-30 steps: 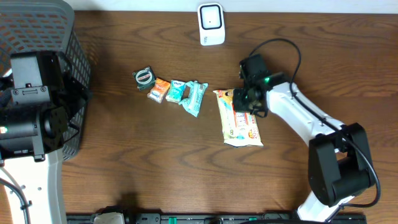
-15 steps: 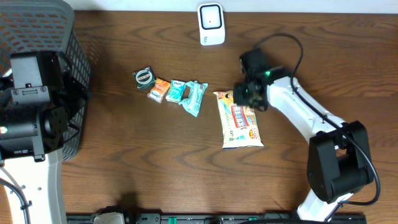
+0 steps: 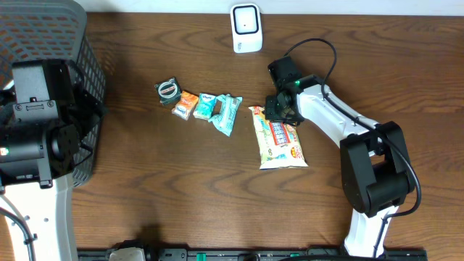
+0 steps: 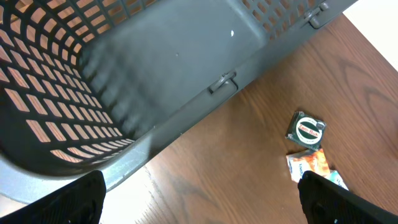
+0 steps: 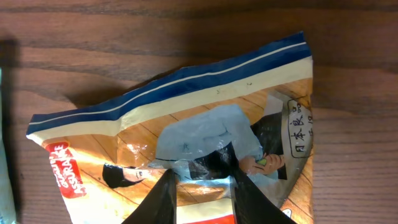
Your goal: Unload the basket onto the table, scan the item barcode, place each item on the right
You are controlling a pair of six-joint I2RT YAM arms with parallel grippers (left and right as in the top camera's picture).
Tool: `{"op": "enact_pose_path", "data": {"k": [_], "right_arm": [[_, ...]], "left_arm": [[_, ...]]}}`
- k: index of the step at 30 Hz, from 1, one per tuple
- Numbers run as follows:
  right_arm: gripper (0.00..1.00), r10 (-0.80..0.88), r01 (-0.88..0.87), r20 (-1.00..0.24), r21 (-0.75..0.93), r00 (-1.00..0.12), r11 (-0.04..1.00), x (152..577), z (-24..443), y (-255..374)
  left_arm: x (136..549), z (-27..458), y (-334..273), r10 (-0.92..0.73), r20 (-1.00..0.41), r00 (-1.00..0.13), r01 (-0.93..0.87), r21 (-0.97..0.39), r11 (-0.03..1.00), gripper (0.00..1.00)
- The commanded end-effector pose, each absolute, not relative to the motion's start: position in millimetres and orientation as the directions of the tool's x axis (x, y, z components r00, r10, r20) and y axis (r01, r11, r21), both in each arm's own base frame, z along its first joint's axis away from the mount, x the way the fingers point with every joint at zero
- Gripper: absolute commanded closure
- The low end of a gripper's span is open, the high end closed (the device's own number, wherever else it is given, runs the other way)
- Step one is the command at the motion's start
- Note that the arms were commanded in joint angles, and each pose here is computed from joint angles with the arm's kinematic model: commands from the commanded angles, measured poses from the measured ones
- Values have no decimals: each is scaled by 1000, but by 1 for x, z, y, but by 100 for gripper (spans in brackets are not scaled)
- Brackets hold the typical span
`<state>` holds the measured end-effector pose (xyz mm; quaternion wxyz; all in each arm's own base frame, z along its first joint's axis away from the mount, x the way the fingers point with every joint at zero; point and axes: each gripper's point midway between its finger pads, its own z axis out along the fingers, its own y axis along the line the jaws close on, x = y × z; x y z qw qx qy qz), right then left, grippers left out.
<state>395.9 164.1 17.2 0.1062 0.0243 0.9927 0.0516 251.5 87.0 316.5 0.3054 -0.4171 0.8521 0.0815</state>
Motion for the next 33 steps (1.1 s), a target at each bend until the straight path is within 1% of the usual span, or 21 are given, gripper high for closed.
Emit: {"op": "enact_pose_path", "data": {"k": [1, 4, 5, 6, 7, 12, 16, 21, 25, 27, 29, 33], "right_arm": [[76, 64, 66, -161, -6, -985, 998, 392, 13, 138], [76, 65, 68, -116, -21, -991, 997, 383, 40, 134], [76, 32, 33, -55, -26, -998, 999, 368, 52, 134], [76, 14, 15, -33, -25, -999, 1000, 362, 53, 135], [76, -20, -20, 19, -24, -1000, 999, 347, 56, 138], [76, -80, -100, 201, -92, -976, 991, 292, 48, 138], [75, -132, -166, 258, -115, -957, 980, 264, 30, 145], [75, -145, -174, 227, -110, -963, 979, 254, -1, 152], [75, -134, -153, 161, -107, -978, 982, 271, -2, 154], [74, -108, -121, 106, -128, -988, 984, 292, 5, 147], [73, -71, -73, 20, -142, -997, 987, 326, 22, 136], [71, -27, -19, -85, -92, -996, 996, 375, 58, 118]], "left_arm": [[250, 314, 90, -671, -586, -453, -776, -112, 621, 2], [250, 314, 90, -672, -586, -453, -776, -112, 621, 2], [250, 314, 90, -671, -586, -453, -776, -112, 621, 2], [250, 314, 90, -672, -586, -453, -776, -112, 621, 2], [250, 314, 90, -671, -586, -453, -776, -112, 621, 2], [250, 314, 90, -671, -586, -453, -776, -112, 621, 2], [250, 314, 90, -671, -586, -453, -776, -112, 621, 3], [250, 314, 90, -671, -586, -453, -776, -112, 621, 2], [250, 314, 90, -672, -586, -453, -776, -112, 621, 2], [250, 314, 90, -672, -586, -453, -776, -112, 621, 2], [250, 314, 90, -671, -586, -453, -776, -112, 621, 2], [250, 314, 90, -671, -586, -453, -776, -112, 621, 2]]}}
